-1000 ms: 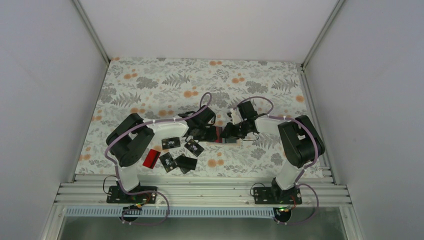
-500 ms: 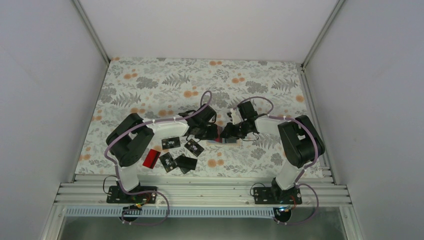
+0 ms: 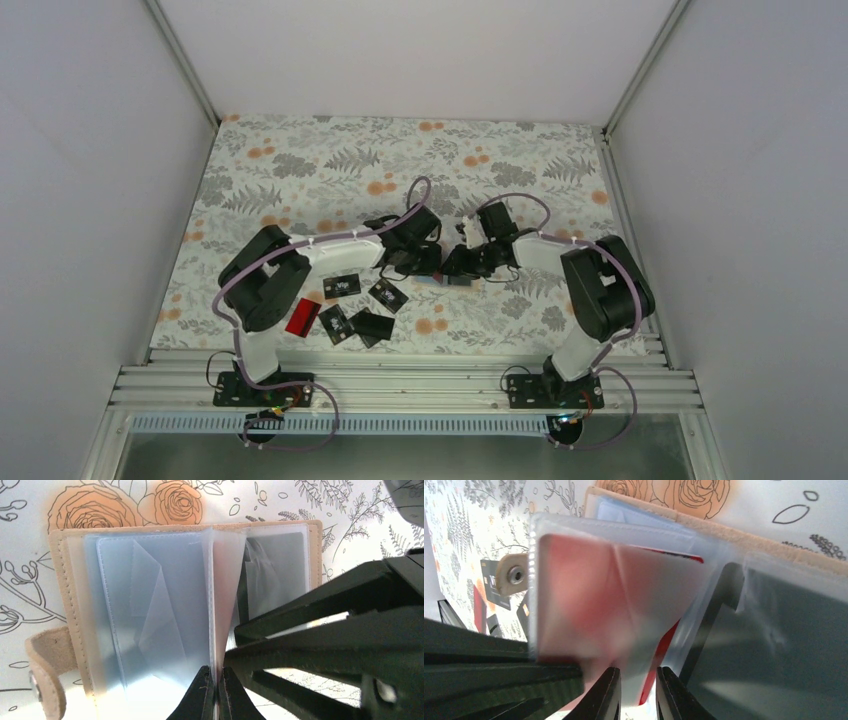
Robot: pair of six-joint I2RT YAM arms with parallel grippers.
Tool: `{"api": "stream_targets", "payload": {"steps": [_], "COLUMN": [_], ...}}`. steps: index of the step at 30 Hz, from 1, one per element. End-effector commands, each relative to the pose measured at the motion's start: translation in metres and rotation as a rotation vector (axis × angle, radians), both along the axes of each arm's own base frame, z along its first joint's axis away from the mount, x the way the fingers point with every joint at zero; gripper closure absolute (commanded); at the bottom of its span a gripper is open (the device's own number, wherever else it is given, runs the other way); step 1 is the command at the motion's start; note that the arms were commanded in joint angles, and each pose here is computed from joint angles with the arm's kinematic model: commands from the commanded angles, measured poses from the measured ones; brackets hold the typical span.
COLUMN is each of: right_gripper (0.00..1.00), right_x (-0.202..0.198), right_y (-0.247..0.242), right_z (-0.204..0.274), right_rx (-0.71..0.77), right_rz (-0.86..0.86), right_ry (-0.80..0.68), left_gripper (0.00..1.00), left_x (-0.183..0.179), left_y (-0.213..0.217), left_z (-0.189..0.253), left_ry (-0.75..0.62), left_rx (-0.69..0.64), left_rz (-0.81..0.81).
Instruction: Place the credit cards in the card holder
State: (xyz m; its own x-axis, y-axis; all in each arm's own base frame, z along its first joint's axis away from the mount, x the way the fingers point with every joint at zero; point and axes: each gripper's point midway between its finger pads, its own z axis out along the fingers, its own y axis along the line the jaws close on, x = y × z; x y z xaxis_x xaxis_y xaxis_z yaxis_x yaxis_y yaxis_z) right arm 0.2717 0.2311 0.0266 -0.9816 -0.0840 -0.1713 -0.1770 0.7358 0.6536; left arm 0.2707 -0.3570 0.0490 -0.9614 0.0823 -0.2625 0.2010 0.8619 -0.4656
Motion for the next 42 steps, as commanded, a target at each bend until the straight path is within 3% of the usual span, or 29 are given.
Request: {"api": "stream_targets", "payload": {"steps": [1,11,19,27,37,42], "right_gripper": [0.78,0.57,0.53,0.55,0.68,0.70], "right_x": [-0.004,-0.001,-0.001,-0.006,-0.014,-0.019], "right_y": [0.001,-0.027,-0.059,-0.054,-0.029,-0.017], "right_z": [0.020,0.039,0.022,-0.001,-0.006,-0.005], "right_rx": [0.017,-0.091,-0.248,-0.233,-0.140,-0.091], "right_rz": [-0.002,-0.073,-0.160,-0.154,-0.095,-0.062], "right_ry": [-0.040,-0.151,-0.185,-0.134,-0.086,-0.063], "left_gripper": [0.98,0.98,0.98,0.98,0.98,0.97], "left_x": [0.001,0.006,0.006,0.006,0.008,0.011], "left_y": [0.009,0.016,0.023,0.028,0.030,0.031], "left_z": [-0.012,-0.009,-0.010,-0.011,-0.011,-0.012], "left_ry": [0.004,-0.010,-0.021,-0.028,-0.035,-0.036], "left_rx": [0.104,0.188,0.234,0.269,0.290,0.320], "left_rz": [0.008,0.002,-0.013,-0.027,-0.038,-0.049]}}
